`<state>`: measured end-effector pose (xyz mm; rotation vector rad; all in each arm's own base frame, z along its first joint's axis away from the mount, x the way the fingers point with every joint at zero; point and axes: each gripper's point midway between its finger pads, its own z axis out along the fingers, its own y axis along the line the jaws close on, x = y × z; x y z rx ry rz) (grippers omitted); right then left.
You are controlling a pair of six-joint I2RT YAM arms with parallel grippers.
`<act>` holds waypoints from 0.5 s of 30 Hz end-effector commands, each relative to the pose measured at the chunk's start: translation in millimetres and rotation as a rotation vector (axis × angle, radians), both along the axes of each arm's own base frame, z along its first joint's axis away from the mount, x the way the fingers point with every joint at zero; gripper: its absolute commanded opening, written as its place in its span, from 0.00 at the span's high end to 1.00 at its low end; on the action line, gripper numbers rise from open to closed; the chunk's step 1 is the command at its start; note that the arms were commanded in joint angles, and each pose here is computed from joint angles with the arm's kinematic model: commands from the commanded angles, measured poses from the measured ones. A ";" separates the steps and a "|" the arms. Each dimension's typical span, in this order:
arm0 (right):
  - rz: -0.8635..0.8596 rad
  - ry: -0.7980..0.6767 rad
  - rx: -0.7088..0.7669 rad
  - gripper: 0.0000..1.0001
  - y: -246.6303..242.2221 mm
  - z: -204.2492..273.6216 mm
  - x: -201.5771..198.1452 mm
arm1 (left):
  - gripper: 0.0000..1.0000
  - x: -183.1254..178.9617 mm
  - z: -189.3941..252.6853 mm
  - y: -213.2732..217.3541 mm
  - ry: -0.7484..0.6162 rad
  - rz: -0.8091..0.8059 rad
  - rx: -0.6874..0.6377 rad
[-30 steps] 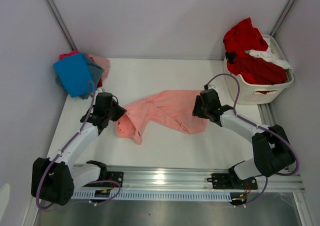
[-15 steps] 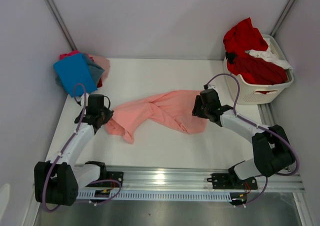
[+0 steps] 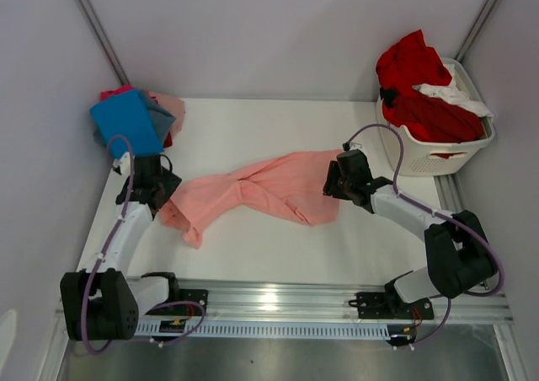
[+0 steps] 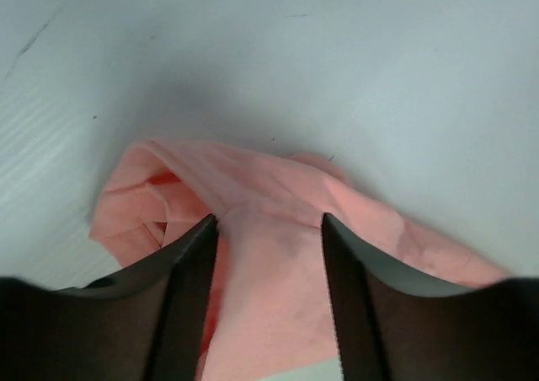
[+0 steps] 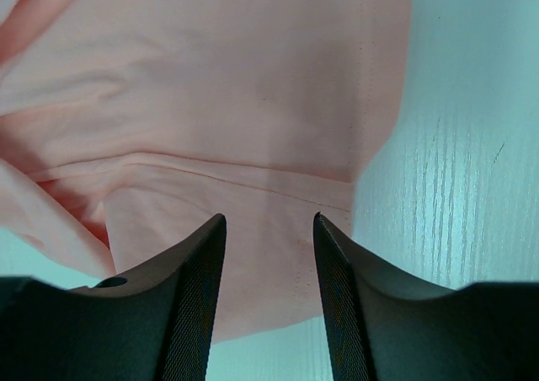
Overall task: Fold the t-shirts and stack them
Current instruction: Flatten out the tshirt
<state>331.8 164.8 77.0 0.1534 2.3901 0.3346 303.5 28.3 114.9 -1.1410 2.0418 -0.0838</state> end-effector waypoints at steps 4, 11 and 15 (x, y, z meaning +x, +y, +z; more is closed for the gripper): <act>0.030 -0.028 0.009 0.50 6.4 5.0 3.7 | 0.27 24.8 18.5 -32.5 -0.065 -0.177 -0.112; 0.029 -0.023 0.006 0.50 7.1 1.2 4.2 | 0.26 5.4 22.5 -76.3 -0.066 -0.368 -0.139; 0.033 -0.020 0.009 0.50 9.0 0.1 4.7 | 0.29 -7.3 15.6 -103.7 -0.051 -0.450 -0.166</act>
